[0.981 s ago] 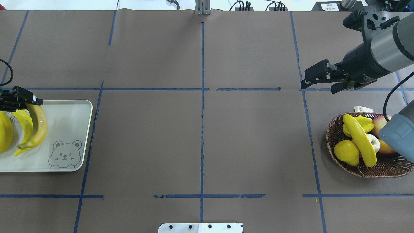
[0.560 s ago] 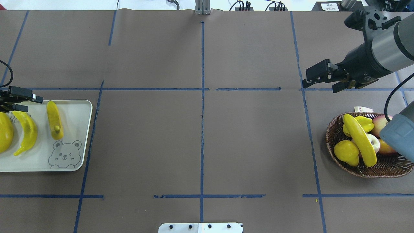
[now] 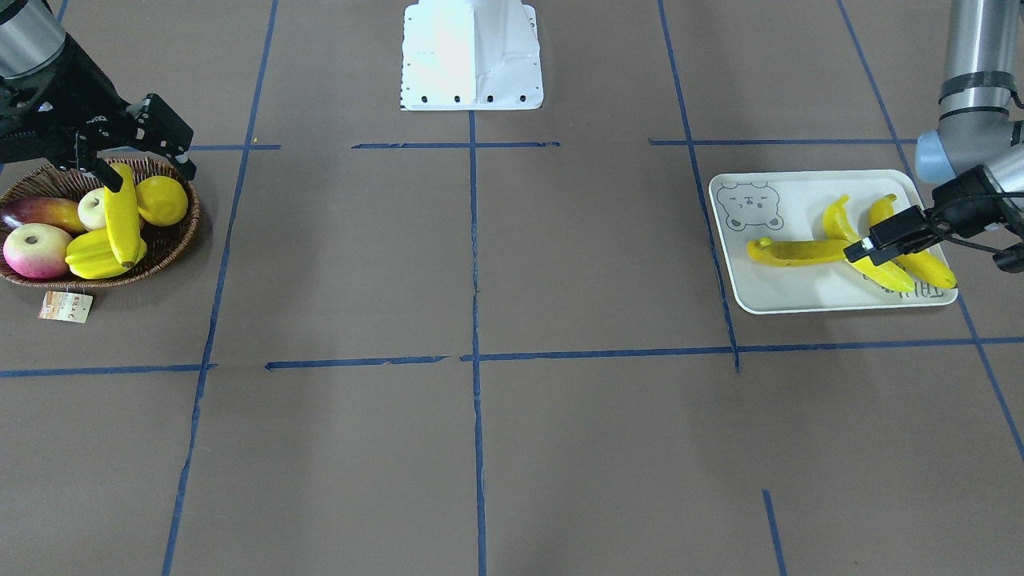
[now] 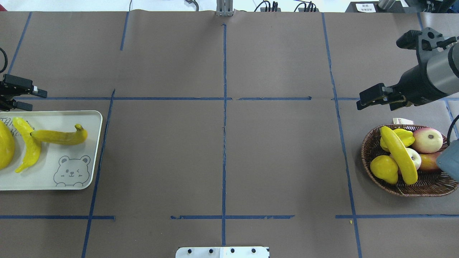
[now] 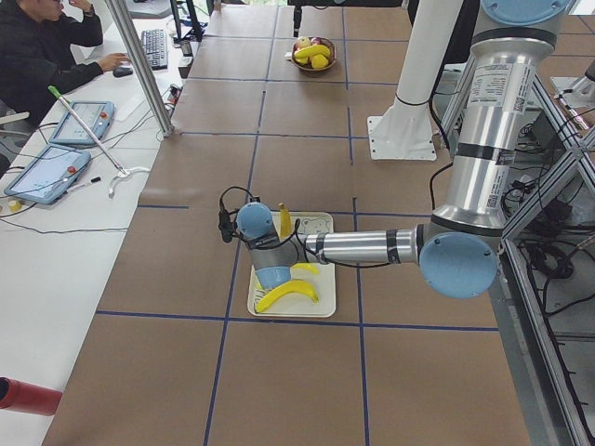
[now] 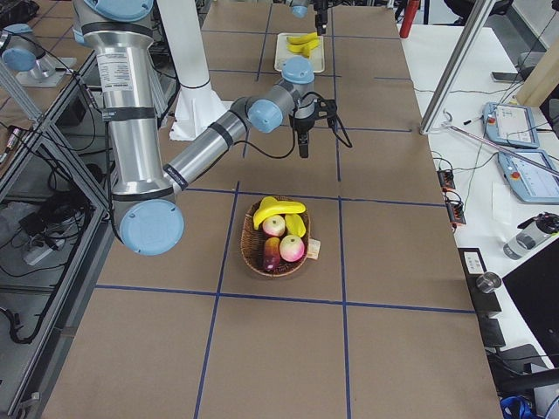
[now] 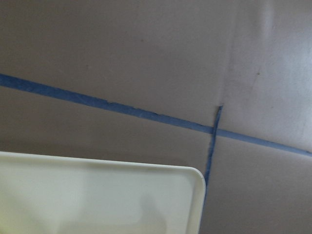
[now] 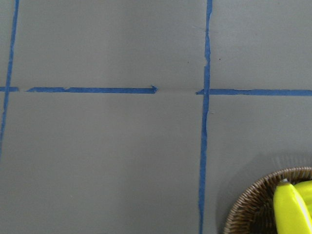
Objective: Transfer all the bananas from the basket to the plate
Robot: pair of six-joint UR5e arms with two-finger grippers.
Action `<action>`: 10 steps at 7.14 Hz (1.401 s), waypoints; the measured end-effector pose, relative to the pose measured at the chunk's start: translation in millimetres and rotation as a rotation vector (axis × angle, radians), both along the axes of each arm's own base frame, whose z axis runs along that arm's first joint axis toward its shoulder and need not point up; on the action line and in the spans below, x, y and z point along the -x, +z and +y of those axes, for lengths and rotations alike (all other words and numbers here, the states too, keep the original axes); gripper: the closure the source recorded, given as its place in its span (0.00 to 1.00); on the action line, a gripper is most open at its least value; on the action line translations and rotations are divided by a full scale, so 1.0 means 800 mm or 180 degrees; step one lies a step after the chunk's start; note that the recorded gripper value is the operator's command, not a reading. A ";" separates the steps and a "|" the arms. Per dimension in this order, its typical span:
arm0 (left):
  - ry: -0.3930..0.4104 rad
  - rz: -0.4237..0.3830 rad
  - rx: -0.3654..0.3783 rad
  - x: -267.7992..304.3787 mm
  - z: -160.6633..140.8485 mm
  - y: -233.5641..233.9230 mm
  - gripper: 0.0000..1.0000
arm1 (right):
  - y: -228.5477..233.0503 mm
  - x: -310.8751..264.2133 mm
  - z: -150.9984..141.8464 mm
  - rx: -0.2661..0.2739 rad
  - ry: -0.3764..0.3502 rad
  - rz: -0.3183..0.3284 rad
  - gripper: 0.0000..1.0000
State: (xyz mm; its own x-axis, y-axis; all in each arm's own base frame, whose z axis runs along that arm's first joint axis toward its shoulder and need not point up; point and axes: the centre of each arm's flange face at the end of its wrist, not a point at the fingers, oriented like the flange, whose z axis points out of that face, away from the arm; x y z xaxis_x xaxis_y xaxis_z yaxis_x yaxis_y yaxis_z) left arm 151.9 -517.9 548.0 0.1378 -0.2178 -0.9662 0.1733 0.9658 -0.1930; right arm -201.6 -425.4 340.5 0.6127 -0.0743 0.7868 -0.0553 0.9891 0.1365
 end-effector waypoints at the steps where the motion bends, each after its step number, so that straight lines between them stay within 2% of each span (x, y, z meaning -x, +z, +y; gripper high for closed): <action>1: -0.0121 0.0082 0.0101 0.002 -0.010 -0.032 0.00 | 0.046 -0.013 0.017 -0.0109 -0.0040 0.0021 0.00; 2: -0.0186 0.0126 0.0149 0.003 -0.014 -0.049 0.00 | 0.090 -0.028 0.037 -0.0178 -0.0047 0.0033 0.00; 4: -0.0222 0.0149 0.0173 0.004 -0.016 -0.058 0.00 | 0.158 -0.054 0.076 -0.0284 -0.0125 0.0272 0.00; 7: -0.0223 0.0150 0.0182 0.004 -0.016 -0.058 0.00 | 0.189 -0.008 0.109 -0.0483 -0.0432 0.0643 0.01; 10: -0.0211 0.0147 0.0176 0.001 -0.016 -0.057 0.00 | 0.199 0.023 0.122 -0.0494 -0.0601 0.0750 0.03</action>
